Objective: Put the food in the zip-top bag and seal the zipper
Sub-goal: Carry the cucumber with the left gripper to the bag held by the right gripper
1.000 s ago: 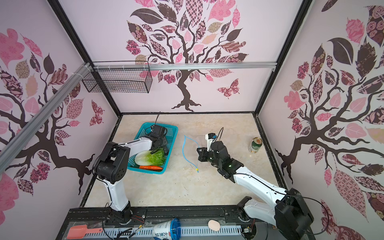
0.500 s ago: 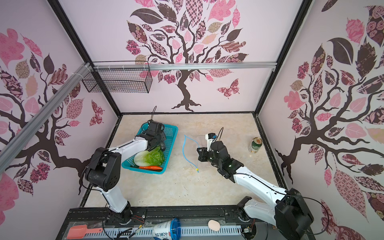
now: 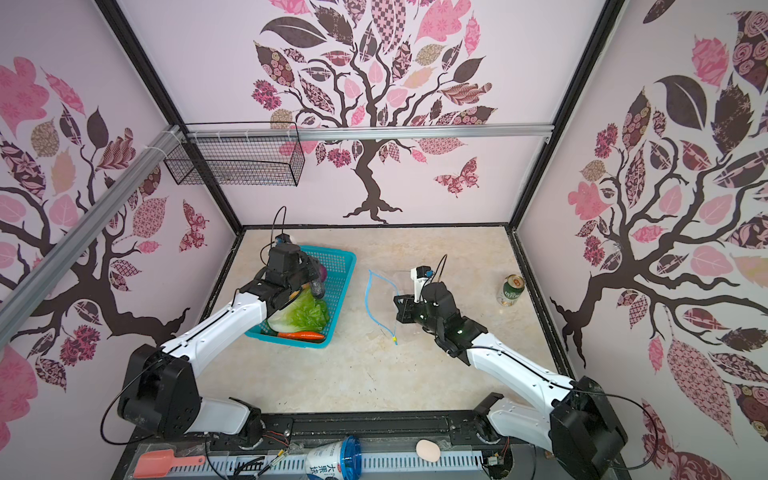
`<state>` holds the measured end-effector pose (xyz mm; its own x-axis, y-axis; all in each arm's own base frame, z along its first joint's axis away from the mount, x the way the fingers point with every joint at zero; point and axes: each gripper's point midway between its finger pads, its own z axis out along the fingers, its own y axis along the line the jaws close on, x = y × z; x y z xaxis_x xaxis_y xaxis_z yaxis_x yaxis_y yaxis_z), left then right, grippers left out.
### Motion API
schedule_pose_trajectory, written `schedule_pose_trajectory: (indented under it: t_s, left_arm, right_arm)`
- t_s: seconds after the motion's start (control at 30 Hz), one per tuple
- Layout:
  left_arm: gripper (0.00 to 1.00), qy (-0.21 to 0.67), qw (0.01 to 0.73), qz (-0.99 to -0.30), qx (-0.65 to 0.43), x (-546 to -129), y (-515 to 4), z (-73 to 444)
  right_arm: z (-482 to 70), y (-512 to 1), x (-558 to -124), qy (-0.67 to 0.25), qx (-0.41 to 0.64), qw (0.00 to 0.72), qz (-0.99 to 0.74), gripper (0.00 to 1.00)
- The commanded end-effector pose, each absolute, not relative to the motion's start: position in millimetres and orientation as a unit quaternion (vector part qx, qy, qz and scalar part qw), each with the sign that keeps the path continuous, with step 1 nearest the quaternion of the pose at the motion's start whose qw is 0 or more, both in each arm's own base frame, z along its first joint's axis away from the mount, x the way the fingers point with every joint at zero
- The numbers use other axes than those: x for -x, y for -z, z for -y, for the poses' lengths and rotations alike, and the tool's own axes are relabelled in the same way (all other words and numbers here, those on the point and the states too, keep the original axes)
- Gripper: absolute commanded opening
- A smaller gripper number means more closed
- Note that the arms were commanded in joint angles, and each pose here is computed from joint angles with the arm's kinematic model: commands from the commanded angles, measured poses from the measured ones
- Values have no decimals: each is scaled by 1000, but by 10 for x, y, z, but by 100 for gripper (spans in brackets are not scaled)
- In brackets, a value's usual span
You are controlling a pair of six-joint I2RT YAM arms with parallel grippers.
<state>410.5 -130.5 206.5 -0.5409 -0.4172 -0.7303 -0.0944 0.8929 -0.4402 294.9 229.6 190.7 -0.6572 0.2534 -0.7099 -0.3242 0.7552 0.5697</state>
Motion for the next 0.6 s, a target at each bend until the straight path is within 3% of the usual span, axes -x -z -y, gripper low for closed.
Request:
schedule_pose_trajectory:
  t_s: [0.0,0.2,0.57]
  left_arm:
    - [37,236,444,-856,125,-3948,-2092,1475]
    - [37,328,429,-838,86,-3702,-2247,1882]
    - [37,406,448,-794,63,-3348,-2540,2692]
  right_arm:
    - [-2310,-2077,-2918,-361,24,421,-832,0]
    - [-2314,-2041,-2902,-361,25,415,-835,0]
    - [-2349,-2065,-2884,-375,20,406,-833,0]
